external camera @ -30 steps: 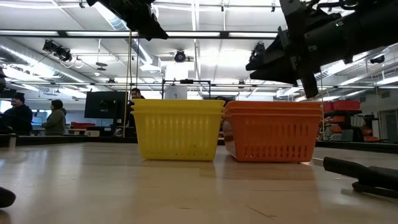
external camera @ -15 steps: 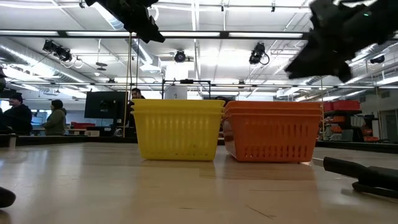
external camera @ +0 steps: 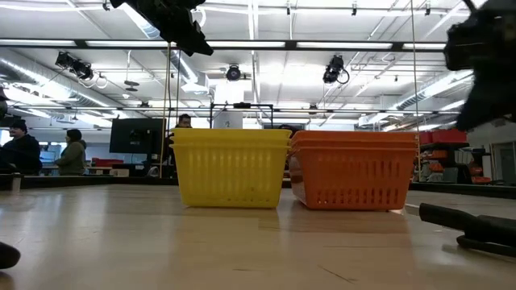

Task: Pick & Place USB Port
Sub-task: Put the green patterned charger cable into the orange bin

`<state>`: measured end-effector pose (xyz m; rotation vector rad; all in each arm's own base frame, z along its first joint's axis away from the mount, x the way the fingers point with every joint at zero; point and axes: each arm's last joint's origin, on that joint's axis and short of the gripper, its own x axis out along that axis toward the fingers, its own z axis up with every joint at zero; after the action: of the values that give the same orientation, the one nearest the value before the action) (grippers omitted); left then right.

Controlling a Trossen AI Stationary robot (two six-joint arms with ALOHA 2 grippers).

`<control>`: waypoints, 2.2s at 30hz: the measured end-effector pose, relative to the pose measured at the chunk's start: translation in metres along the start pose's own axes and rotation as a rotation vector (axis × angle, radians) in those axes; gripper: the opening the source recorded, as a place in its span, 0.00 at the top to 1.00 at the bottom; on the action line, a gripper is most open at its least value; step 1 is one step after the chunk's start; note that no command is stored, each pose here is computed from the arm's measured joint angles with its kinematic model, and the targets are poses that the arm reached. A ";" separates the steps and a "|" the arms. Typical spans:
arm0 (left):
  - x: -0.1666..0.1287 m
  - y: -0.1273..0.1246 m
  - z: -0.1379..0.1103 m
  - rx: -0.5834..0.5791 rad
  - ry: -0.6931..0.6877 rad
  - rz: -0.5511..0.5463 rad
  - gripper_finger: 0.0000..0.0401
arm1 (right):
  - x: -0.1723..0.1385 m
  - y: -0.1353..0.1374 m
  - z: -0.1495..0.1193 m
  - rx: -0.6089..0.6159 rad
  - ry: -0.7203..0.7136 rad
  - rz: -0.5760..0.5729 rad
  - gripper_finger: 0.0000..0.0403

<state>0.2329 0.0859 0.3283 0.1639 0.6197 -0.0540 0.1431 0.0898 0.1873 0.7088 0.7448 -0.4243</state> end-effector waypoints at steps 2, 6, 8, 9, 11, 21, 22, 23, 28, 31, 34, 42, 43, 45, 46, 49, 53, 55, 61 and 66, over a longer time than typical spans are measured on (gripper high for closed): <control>0.000 0.000 0.000 -0.001 0.000 -0.001 0.92 | -0.003 0.001 -0.007 0.007 0.051 0.020 0.96; 0.000 0.000 0.000 -0.005 -0.001 -0.001 0.92 | -0.009 -0.002 -0.020 0.050 0.188 0.005 0.97; 0.000 0.000 0.000 -0.006 -0.002 0.000 0.92 | -0.011 -0.006 -0.026 0.080 0.275 -0.033 0.97; 0.000 0.000 0.000 -0.007 -0.002 -0.001 0.92 | -0.013 -0.008 -0.029 0.096 0.322 -0.061 0.97; 0.000 0.000 0.000 -0.007 -0.002 0.000 0.92 | -0.016 -0.012 -0.034 0.132 0.419 -0.108 0.97; 0.000 0.001 0.003 0.003 -0.031 0.012 0.92 | -0.022 -0.019 -0.042 0.194 0.567 -0.209 0.94; 0.000 0.001 0.003 0.003 -0.031 0.011 0.92 | -0.023 -0.021 -0.042 0.202 0.599 -0.247 0.92; 0.000 0.001 0.003 0.003 -0.031 0.011 0.92 | -0.023 -0.024 -0.043 0.208 0.624 -0.279 0.91; 0.000 0.001 0.003 0.008 -0.030 0.011 0.92 | -0.024 -0.026 -0.043 0.231 0.640 -0.311 0.80; 0.000 0.001 0.003 0.010 -0.030 0.011 0.92 | -0.023 -0.026 -0.044 0.234 0.636 -0.321 0.74; 0.000 0.001 0.003 0.010 -0.029 0.011 0.92 | -0.020 -0.026 -0.046 0.231 0.643 -0.360 0.69; 0.000 0.001 0.003 0.022 -0.028 0.011 0.92 | -0.005 -0.033 -0.059 0.212 0.684 -0.453 0.64; 0.000 0.001 0.003 0.022 -0.028 0.011 0.92 | -0.003 -0.033 -0.061 0.215 0.686 -0.443 0.64; 0.000 0.001 0.003 0.021 -0.026 0.010 0.92 | 0.002 -0.036 -0.064 0.220 0.703 -0.432 0.64; 0.000 0.001 0.003 0.021 -0.026 0.010 0.92 | 0.004 -0.038 -0.066 0.224 0.716 -0.429 0.64; 0.000 0.001 0.003 0.021 -0.027 0.010 0.92 | 0.008 -0.044 -0.070 0.232 0.732 -0.445 0.64; 0.000 0.001 0.003 0.020 -0.027 0.010 0.92 | 0.008 -0.046 -0.070 0.220 0.711 -0.457 0.68; 0.000 0.001 0.003 0.021 -0.026 0.010 0.92 | 0.008 -0.046 -0.070 0.198 0.722 -0.447 0.77; 0.001 0.001 0.003 0.021 -0.027 0.010 0.92 | 0.007 -0.046 -0.071 0.182 0.803 -0.447 0.97; 0.001 0.001 0.003 0.036 -0.027 0.010 0.92 | 0.004 -0.042 -0.064 0.193 0.770 -0.432 0.99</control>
<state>0.2353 0.0866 0.3303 0.2010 0.5913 -0.0572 0.0924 0.1061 0.1328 0.9025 1.6162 -0.6276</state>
